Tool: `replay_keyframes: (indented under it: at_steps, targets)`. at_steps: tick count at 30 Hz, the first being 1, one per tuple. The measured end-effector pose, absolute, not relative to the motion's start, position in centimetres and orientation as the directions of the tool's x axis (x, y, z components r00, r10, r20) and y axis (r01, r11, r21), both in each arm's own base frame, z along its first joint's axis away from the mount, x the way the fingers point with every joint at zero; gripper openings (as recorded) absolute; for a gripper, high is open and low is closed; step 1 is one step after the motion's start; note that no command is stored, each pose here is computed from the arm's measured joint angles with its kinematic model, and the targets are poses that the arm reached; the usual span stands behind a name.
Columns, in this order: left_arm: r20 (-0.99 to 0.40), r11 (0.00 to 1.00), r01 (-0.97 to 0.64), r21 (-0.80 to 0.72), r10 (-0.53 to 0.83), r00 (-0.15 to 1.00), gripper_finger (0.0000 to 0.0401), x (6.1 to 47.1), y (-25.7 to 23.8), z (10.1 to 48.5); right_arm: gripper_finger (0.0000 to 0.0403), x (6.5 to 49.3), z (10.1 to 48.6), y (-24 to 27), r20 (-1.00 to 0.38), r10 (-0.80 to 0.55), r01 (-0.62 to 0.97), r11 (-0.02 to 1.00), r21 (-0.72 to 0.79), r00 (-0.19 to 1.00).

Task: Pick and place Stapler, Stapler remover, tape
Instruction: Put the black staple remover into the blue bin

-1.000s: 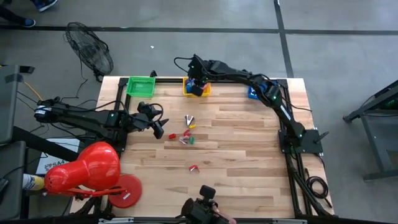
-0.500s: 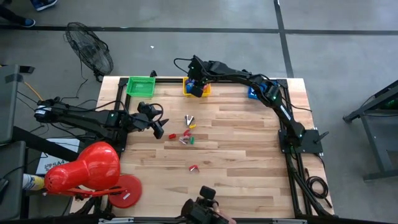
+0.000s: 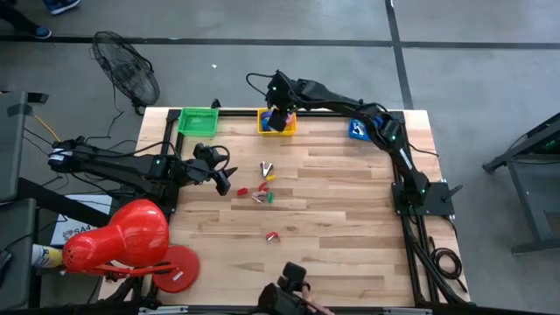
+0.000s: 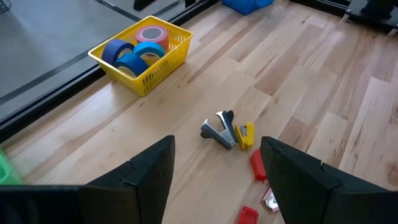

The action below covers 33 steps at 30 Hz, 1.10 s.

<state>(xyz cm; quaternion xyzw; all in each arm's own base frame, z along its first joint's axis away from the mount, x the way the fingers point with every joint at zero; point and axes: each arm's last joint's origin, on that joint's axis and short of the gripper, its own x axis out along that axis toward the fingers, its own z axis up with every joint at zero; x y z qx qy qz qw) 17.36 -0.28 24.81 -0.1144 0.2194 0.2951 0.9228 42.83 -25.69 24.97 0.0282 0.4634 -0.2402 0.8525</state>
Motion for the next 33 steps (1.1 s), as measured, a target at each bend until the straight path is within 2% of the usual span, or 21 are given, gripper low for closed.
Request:
replay_keyframes:
  at_steps: [4, 7, 13, 16, 24, 33]
  targets:
    - [-0.473, 0.799, -0.595, -0.082, 0.495, 0.729, 0.0232, 17.4, -0.3, 24.8, 0.0161, 42.3, 26.8, -25.0, -0.793, -0.371, 0.424, 0.892, -0.160, 0.483]
    - [-0.473, 0.799, -0.595, -0.082, 0.495, 0.729, 0.0232, 17.4, -0.3, 24.8, 0.0161, 41.8, 28.0, -24.3, -0.798, -0.294, 0.367, 0.925, -0.099, 0.526]
    - [-0.506, 0.823, -0.561, -0.091, 0.447, 0.737, 0.0232, 17.3, -0.4, 24.6, 0.0160, 41.4, 28.6, -22.8, -0.812, -0.071, 0.102, 0.995, -0.014, 0.579]
    - [-0.527, 0.834, -0.543, -0.094, 0.421, 0.738, 0.0232, 17.2, -0.5, 24.4, 0.0162, 41.3, 28.3, -21.8, -0.840, -0.005, -0.034, 0.999, -0.028, 0.542]
    - [-0.542, 0.843, -0.529, -0.093, 0.403, 0.737, 0.0232, 17.2, -0.5, 24.3, 0.0162, 42.3, 27.9, -19.1, -0.869, 0.009, -0.181, 0.979, -0.094, 0.496]
    - [-0.545, 0.855, -0.512, -0.077, 0.394, 0.740, 0.0232, 17.2, -0.5, 24.3, 0.0165, 43.7, 27.9, -15.8, -0.871, 0.043, -0.400, 0.899, -0.180, 0.490]
